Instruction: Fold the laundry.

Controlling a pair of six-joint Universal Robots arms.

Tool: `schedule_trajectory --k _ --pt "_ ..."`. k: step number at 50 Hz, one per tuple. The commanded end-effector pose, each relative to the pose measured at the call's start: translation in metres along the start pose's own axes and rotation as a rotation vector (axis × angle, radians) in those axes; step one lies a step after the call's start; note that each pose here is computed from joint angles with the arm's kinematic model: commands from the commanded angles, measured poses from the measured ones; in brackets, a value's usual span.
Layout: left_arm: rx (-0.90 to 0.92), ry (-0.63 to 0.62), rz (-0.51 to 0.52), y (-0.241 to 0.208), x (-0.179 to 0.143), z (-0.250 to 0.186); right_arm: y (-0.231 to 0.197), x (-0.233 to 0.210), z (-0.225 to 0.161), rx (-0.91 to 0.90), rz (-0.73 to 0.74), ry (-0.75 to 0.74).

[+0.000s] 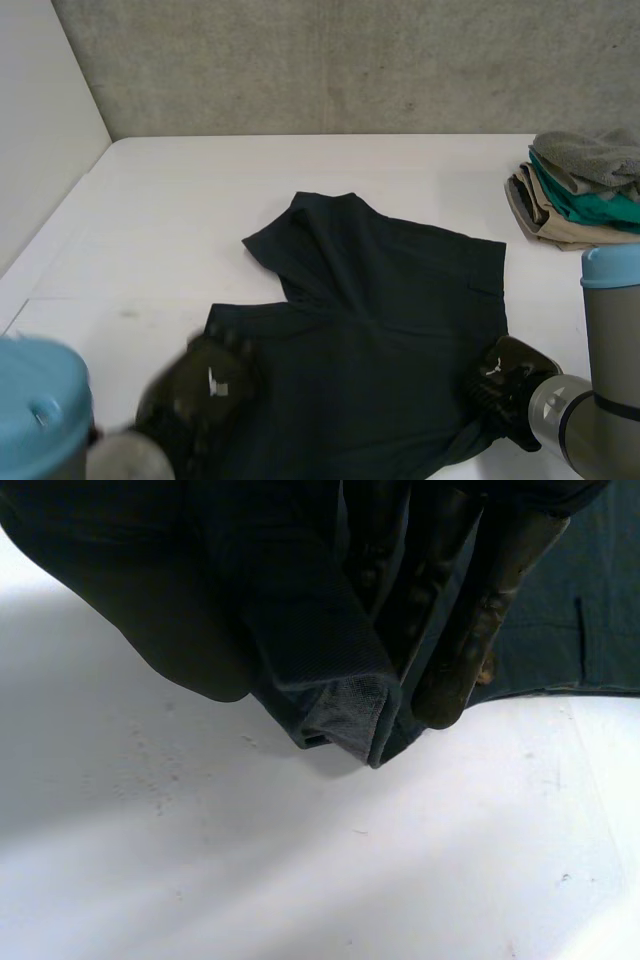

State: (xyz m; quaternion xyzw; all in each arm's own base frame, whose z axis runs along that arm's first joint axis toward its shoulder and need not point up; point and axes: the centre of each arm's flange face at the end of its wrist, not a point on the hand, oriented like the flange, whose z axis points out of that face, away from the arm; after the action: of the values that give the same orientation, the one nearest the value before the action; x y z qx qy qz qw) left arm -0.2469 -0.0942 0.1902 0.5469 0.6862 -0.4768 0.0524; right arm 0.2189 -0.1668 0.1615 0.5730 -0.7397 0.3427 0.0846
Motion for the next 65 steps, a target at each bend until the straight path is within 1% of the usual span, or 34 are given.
schedule_trajectory --k 1,4,5,8,9,12,13,15,16,20,24,28,31,35,36,37,40,42,48,55,59,65 --pt "0.245 -0.299 -0.103 -0.038 -0.078 0.045 0.0 0.002 0.006 0.035 0.015 0.042" --pt "0.317 -0.298 -0.095 -0.043 -0.084 0.068 -0.002 0.004 0.009 0.056 0.018 0.063" --pt "0.356 -0.278 -0.087 -0.045 -0.085 0.086 -0.002 0.004 0.009 0.059 0.017 0.068" --pt "0.401 -0.256 -0.077 -0.047 -0.09 0.113 -0.003 0.004 0.011 0.073 0.016 0.083" --pt "0.414 -0.244 -0.078 -0.047 -0.095 0.13 -0.004 0.004 0.012 0.076 0.015 0.083" --pt "0.4 -0.212 -0.085 -0.039 -0.098 0.159 -0.003 0.002 0.014 0.079 0.015 0.085" --pt "0.385 -0.196 -0.086 -0.033 -0.097 0.177 -0.002 0.001 0.014 0.08 0.015 0.086" --pt "0.379 -0.186 -0.086 -0.029 -0.097 0.191 -0.001 0.0 0.015 0.082 0.014 0.087" --pt "0.372 -0.18 -0.087 -0.024 -0.095 0.207 -0.001 -0.001 0.016 0.083 0.014 0.088" --pt "0.355 -0.181 -0.101 -0.011 -0.097 0.235 0.001 -0.002 0.017 0.081 0.018 0.09" --pt "0.339 -0.153 -0.097 0.002 -0.087 0.255 0.002 -0.001 0.018 0.082 0.021 0.097" --pt "0.334 -0.147 -0.103 0.006 -0.083 0.262 0.002 -0.001 0.019 0.086 0.021 0.102" --pt "0.346 -0.179 -0.109 0.004 -0.088 0.263 0.001 0.0 0.02 0.092 0.021 0.109" --pt "0.327 -0.286 -0.122 0.003 -0.099 0.26 0.001 0.0 0.02 0.095 0.021 0.114" --pt "0.286 -0.343 -0.133 0.005 -0.104 0.256 0.001 0.001 0.02 0.096 0.021 0.115" --pt "0.264 -0.371 -0.137 0.006 -0.107 0.254 0.0 0.001 0.02 0.099 0.02 0.116" --pt "0.188 -0.45 -0.158 0.011 -0.114 0.241 0.0 0.001 0.021 0.1 0.02 0.12" --pt "0.162 -0.473 -0.164 0.012 -0.115 0.236 -0.001 0.001 0.021 0.106 0.018 0.121" --pt "0.11 -0.473 -0.169 0.022 -0.108 0.23 -0.003 0.001 0.02 0.117 0.012 0.126" --pt "0.105 -0.461 -0.178 0.023 -0.105 0.23 -0.004 0.001 0.021 0.125 0.014 0.135" --pt "0.099 -0.45 -0.167 0.024 -0.102 0.227 -0.004 0.001 0.021 0.125 0.02 0.137" --pt "0.159 -0.491 -0.179 0.005 -0.121 0.206 -0.004 0.002 0.022 0.131 0.05 0.137"
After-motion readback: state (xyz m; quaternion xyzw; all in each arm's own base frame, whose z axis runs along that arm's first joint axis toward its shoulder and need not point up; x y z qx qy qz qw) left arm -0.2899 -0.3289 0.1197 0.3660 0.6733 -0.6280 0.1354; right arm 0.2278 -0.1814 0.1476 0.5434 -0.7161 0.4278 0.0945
